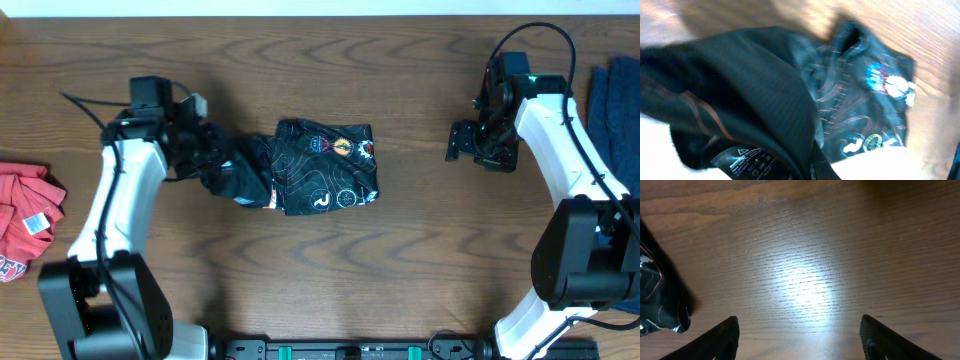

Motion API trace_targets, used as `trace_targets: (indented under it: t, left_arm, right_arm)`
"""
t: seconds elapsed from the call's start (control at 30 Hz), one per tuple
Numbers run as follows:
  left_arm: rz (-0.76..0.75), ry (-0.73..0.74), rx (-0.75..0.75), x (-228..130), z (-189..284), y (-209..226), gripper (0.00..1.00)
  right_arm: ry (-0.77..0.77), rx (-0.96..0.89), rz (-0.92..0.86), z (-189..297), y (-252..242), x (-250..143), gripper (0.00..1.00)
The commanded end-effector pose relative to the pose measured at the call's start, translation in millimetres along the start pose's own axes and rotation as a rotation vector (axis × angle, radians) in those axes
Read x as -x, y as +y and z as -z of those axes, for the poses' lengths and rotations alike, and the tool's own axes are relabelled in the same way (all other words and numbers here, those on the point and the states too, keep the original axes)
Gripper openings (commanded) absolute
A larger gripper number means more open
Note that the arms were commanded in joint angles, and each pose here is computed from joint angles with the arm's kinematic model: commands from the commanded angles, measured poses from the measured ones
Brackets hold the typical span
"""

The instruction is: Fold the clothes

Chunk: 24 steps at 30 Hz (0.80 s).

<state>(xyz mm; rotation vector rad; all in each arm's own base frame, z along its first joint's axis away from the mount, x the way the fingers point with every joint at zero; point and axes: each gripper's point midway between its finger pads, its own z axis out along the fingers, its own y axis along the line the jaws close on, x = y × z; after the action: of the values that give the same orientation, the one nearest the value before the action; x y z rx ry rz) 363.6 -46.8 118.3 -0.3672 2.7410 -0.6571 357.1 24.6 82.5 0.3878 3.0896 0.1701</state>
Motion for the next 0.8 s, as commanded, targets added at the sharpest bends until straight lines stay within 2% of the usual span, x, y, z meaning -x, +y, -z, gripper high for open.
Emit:
trace_targets:
  t: [0.0,0.23,0.47,0.5,0.6,0.63,0.67,0.77]
  left_arm:
    - [-0.13,-0.051,-0.026,3.9,13.0,-31.3,0.06]
    - [-0.411,0.017,-0.063,-34.7,-13.0,-93.7,0.06]
    - [-0.601,-0.029,-0.06,-53.8,-38.3,-144.7,0.08]
    - [-0.619,-0.027,-0.065,-56.4,-43.0,-149.2,0.1]
    - [-0.635,0.011,-0.063,-65.3,-62.5,-151.5,0.26]
    - [-0.636,0.031,-0.058,-68.6,-72.3,-149.8,0.38]
    - [-0.637,0.05,-0.056,-71.9,-81.8,-148.4,0.43]
    - [-0.641,0.098,-0.052,-80.6,-114.8,-144.6,0.42]
  right_arm:
    - [0.005,0.007,0.0,-0.3,-0.9,-1.1,0.75]
    - [0.021,0.011,-0.001,-0.3,-0.4,-4.9,0.73]
    - [0.042,0.032,0.012,-0.1,2.9,-9.7,0.69]
    - [0.049,0.038,0.015,0.0,3.9,-11.1,0.7]
    - [0.071,0.042,0.013,0.3,4.3,-16.5,0.7]
    - [0.078,0.039,0.012,0.4,3.8,-18.3,0.69]
    - [0.084,0.038,0.011,0.6,3.4,-19.8,0.68]
    - [0.102,0.033,0.008,0.9,2.3,-24.1,0.64]
